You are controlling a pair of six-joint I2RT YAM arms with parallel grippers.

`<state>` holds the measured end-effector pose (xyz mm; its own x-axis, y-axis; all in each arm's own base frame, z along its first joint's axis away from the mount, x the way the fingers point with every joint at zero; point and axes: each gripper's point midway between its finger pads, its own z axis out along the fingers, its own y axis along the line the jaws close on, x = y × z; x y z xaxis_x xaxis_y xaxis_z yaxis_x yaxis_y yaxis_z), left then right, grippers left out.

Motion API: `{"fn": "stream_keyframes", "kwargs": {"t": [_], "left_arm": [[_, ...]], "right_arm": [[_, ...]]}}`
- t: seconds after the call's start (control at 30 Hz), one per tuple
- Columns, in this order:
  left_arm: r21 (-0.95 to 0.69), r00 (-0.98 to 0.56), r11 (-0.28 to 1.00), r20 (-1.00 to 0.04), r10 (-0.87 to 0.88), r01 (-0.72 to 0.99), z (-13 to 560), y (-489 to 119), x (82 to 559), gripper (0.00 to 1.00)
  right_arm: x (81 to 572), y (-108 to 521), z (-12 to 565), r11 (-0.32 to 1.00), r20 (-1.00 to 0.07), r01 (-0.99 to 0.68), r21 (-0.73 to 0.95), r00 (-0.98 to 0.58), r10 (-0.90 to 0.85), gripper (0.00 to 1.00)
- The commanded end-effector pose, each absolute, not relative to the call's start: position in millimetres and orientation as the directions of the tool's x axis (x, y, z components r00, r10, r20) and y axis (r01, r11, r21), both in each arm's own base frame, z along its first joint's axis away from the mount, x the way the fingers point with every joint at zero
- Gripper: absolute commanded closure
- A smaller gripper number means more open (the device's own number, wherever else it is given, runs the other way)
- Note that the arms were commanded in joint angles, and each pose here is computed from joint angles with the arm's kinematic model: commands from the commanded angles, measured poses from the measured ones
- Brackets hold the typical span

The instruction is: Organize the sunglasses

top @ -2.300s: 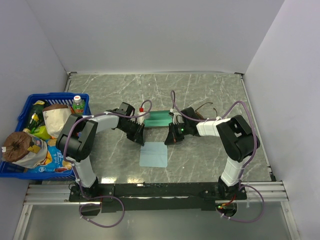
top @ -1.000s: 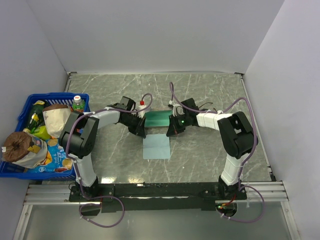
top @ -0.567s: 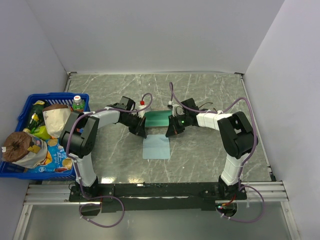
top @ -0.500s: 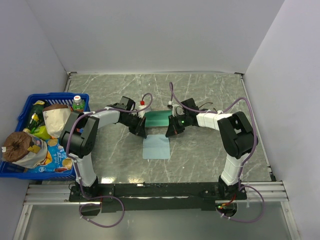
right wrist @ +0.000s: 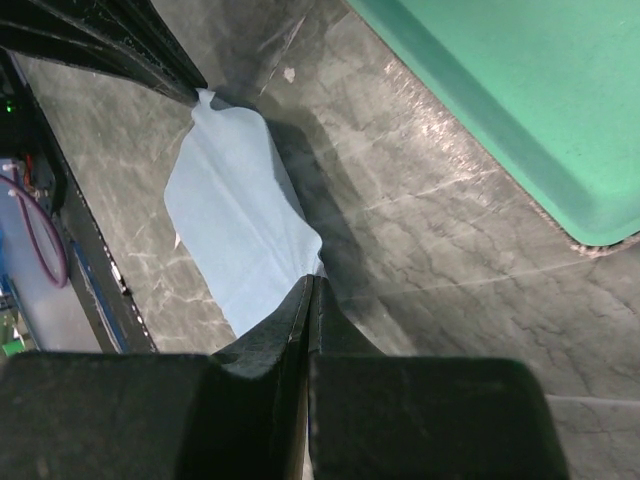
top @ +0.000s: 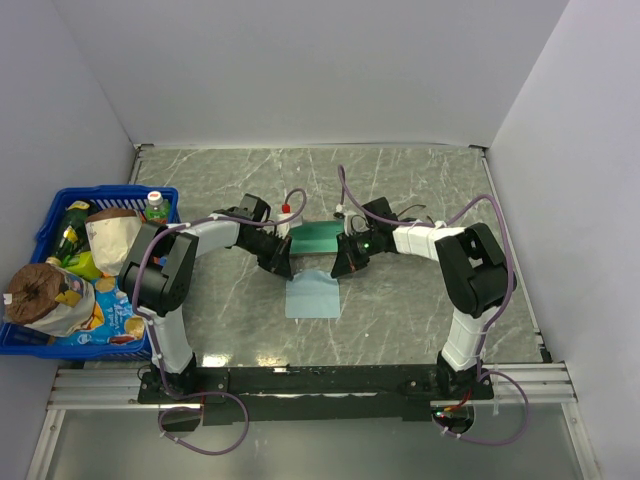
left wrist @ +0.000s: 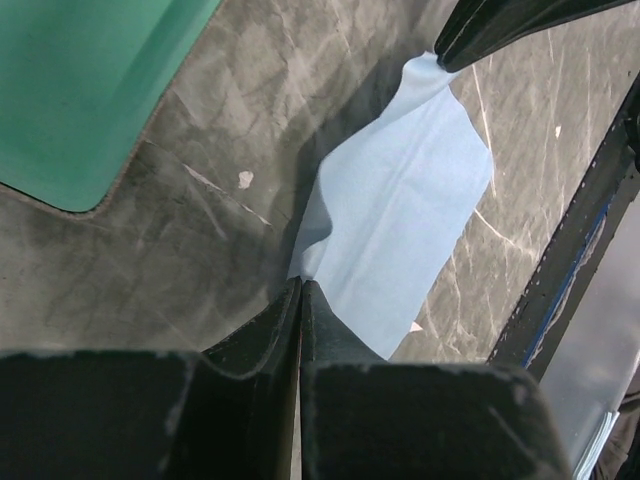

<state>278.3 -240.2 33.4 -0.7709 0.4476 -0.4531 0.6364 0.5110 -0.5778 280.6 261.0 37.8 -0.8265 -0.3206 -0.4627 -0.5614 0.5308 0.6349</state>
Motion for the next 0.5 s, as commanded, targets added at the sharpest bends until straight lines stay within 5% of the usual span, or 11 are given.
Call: {"fn": "stream_keyframes", "kwargs": {"t": [0.0, 0.47], "left_arm": [[-0.582, -0.736, 0.452, -0.502, 0.454, 0.676, 53, -245, 277, 0.93], [-0.614, -0.735, 0.413, -0.488, 0.472, 0.673, 55, -244, 263, 0.92]], "right_arm": [[277, 260, 54, 0.483, -0.514, -0.616, 0.622, -0.787, -0.341, 1.0], [264, 256, 54, 0.473, -0.506, -0.618, 0.628, -0.786, -0.356, 1.0]]}}
